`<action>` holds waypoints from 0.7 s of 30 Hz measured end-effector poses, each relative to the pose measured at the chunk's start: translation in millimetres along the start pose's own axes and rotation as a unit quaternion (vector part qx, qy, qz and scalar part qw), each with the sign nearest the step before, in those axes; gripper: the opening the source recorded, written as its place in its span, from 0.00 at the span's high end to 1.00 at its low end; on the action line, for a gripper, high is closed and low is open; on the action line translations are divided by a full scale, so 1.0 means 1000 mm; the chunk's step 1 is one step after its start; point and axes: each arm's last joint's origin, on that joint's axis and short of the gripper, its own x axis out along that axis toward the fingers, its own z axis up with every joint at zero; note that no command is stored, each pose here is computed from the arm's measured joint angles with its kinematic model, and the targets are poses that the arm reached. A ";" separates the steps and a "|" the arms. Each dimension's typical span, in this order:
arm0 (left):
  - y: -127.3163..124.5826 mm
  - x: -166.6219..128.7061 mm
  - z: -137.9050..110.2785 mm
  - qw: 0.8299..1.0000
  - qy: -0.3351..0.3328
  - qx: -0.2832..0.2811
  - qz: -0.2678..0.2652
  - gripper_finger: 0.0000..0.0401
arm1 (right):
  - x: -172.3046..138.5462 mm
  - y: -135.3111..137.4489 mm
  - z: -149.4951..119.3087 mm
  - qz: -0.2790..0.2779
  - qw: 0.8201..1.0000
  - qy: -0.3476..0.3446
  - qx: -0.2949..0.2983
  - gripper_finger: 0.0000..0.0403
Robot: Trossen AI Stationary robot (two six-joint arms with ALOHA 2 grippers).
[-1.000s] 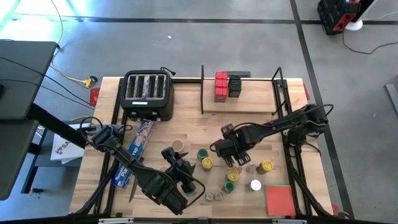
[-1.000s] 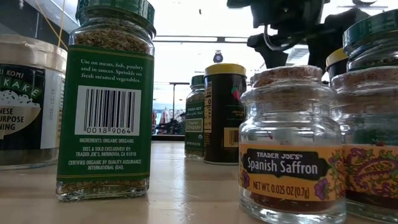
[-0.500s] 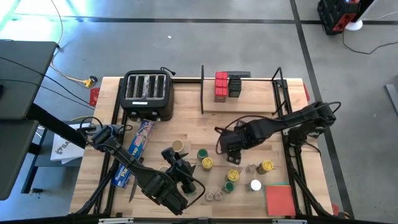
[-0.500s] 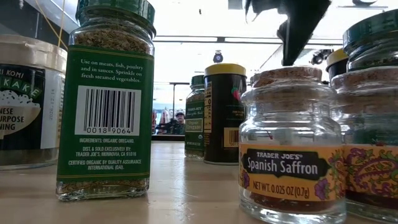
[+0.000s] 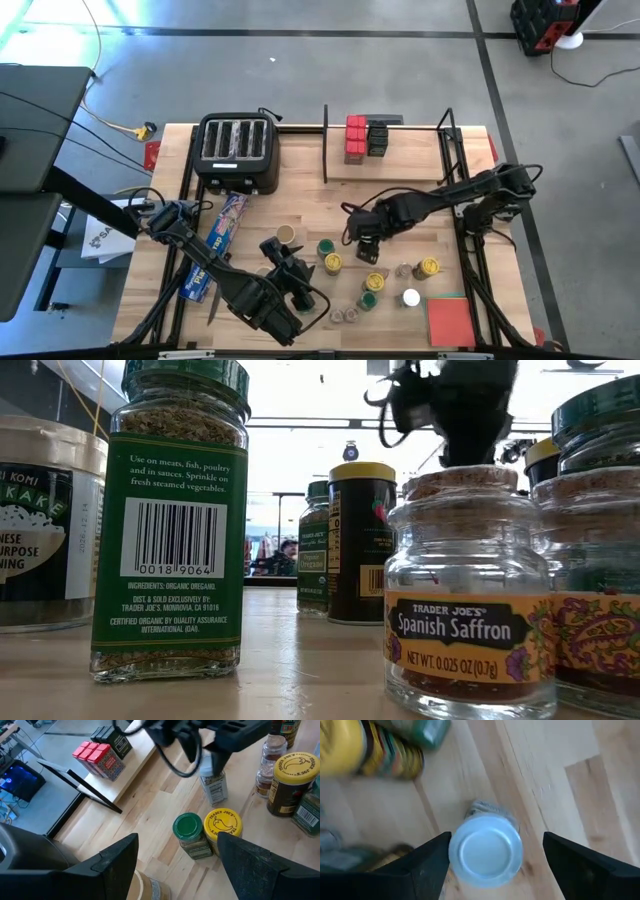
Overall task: Shelf spices
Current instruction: Put the top left white seasoning bottle on the shelf
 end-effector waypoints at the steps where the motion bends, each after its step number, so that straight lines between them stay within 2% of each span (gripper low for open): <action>1: 0.000 0.000 0.000 1.000 0.000 0.000 0.000 0.33 | 0.000 -0.001 -0.001 -0.004 1.000 0.007 -0.011 0.24; 8: 0.000 0.000 0.000 1.000 0.000 0.000 0.000 0.33 | -0.003 -0.009 -0.011 -0.045 0.992 0.063 -0.098 0.31; 10: 0.000 0.001 0.000 1.000 0.000 0.000 0.001 0.33 | -0.008 -0.013 -0.013 -0.090 0.986 0.072 -0.121 0.32; 13: 0.001 0.002 0.001 1.000 0.001 -0.002 0.002 0.33 | -0.015 -0.020 -0.014 -0.181 0.974 0.063 -0.118 0.33; 15: 0.001 0.003 0.001 1.000 0.002 -0.002 0.003 0.33 | -0.021 -0.022 -0.014 -0.206 0.970 0.066 -0.114 0.33; 21: 0.001 0.003 0.001 1.000 0.002 -0.002 0.003 0.33 | -0.030 -0.020 -0.017 -0.161 0.973 0.085 -0.145 0.33</action>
